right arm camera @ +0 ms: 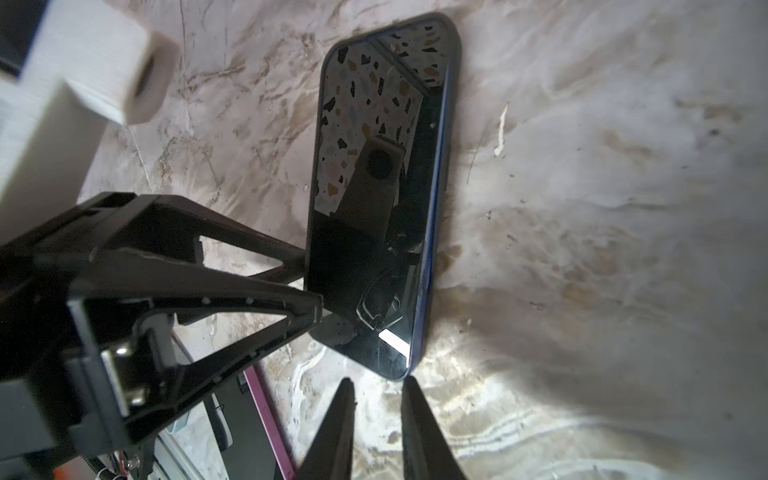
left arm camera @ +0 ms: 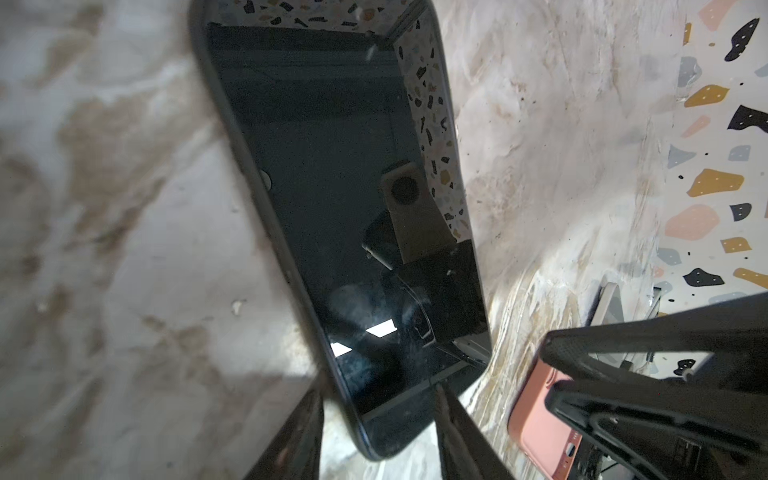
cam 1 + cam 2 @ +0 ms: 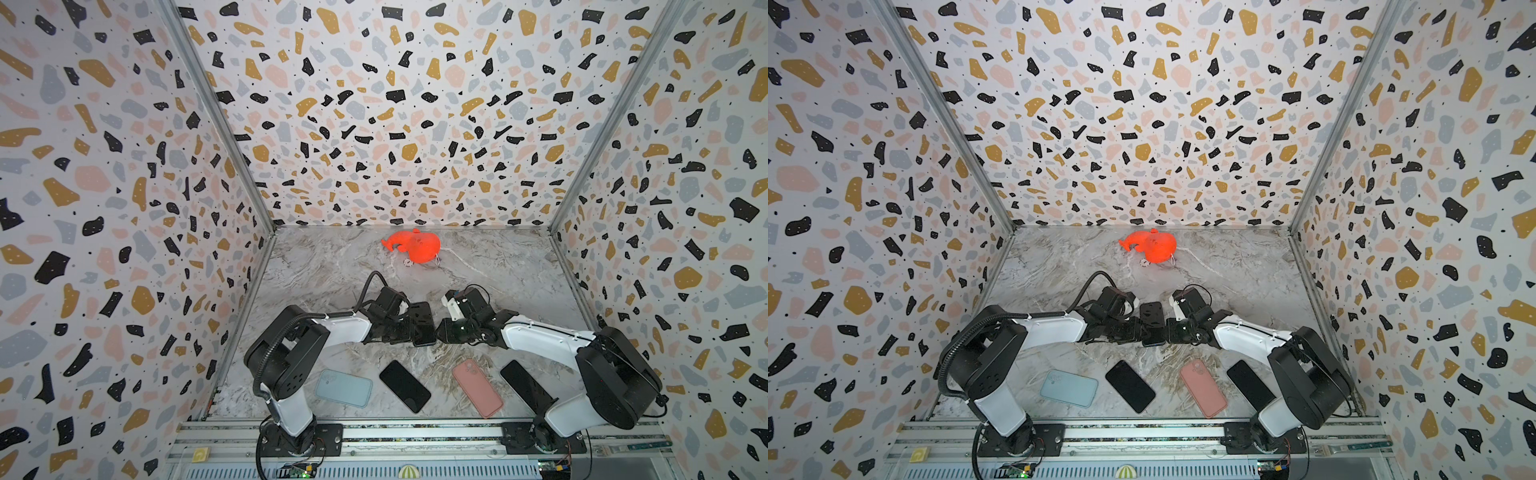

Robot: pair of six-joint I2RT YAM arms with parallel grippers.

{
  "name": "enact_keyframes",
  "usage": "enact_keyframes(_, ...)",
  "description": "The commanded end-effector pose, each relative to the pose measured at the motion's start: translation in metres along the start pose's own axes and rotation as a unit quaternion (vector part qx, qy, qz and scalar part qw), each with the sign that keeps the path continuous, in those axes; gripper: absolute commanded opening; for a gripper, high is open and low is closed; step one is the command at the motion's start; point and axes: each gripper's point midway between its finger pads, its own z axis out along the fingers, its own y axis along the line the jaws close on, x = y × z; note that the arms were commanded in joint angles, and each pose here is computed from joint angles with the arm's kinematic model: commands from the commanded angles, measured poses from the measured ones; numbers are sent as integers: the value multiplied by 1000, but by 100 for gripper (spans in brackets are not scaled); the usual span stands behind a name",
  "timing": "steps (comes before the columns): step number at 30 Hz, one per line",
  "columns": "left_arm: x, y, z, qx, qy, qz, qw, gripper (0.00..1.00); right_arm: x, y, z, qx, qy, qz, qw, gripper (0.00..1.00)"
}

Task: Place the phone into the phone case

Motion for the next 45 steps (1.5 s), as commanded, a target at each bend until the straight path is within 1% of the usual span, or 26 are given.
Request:
enact_keyframes(1, 21, 8, 2, -15, 31, -16, 999, 44, 5, -3, 1, 8, 12, 5, 1000, 22)
enact_keyframes(5, 28, 14, 2, -31, 39, -11, 999, 37, 6, -2, 4, 5, 17, 4, 1000, 22)
enact_keyframes(11, 31, 21, 2, -55, 44, 2, 997, 31, 6, 0, 7, -2, 21, 5, 1000, 22)
enact_keyframes(19, 30, 23, 5, -69, 46, 15, 996, 26, 7, 1, 8, -8, 22, 5, 1000, 22)
enact_keyframes(30, 36, 30, 8, -75, 48, 14, 996, 19, 8, 3, 7, -14, 21, 8, 1000, 21)
enact_keyframes(38, 29, 27, -3, -84, 32, 24, 996, 18, 8, -5, 4, 13, 13, 2, 1000, 21)
enact_keyframes(41, 23, 19, -8, -75, 19, 23, 997, 20, 7, -4, 5, 16, 13, -1, 1000, 21)
enact_keyframes(43, 19, 14, -11, -68, 9, 20, 997, 23, 7, -2, 7, 16, 12, -3, 1000, 21)
enact_keyframes(45, 14, 5, -14, -48, -6, 12, 999, 27, 8, 1, 9, 12, 14, -5, 1000, 21)
